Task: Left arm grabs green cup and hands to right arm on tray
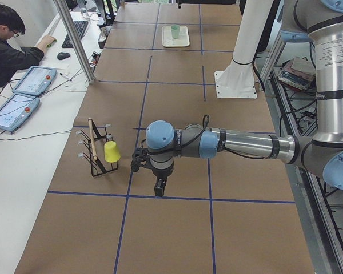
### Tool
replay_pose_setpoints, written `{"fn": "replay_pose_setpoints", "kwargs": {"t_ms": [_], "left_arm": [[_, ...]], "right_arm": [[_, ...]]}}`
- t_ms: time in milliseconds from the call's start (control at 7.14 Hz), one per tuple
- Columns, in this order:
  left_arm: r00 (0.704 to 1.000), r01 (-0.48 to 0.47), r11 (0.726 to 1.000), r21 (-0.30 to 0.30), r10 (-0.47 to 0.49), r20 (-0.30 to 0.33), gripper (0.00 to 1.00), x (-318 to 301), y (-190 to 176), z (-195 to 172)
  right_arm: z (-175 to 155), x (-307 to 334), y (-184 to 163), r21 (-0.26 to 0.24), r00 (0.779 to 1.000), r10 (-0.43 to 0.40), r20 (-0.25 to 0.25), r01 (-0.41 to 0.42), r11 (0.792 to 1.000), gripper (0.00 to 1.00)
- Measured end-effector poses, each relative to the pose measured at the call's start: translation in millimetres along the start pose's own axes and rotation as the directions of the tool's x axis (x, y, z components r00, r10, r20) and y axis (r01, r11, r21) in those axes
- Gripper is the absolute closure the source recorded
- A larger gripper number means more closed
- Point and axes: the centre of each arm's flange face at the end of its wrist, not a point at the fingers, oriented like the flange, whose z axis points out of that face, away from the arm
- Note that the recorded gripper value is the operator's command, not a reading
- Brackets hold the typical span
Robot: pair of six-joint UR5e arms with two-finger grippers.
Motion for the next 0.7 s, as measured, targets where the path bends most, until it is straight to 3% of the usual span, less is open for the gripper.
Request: {"fn": "replay_pose_setpoints", "kwargs": {"t_ms": [701], "left_arm": [[1.000, 0.012, 1.000, -0.008, -0.011, 0.007, 0.00, -1.4, 6.3, -0.1]], "right_arm": [[4.3, 18.0, 17.0, -0.008, 0.999, 0.041, 0.004, -0.041, 0.999, 0.00]]}}
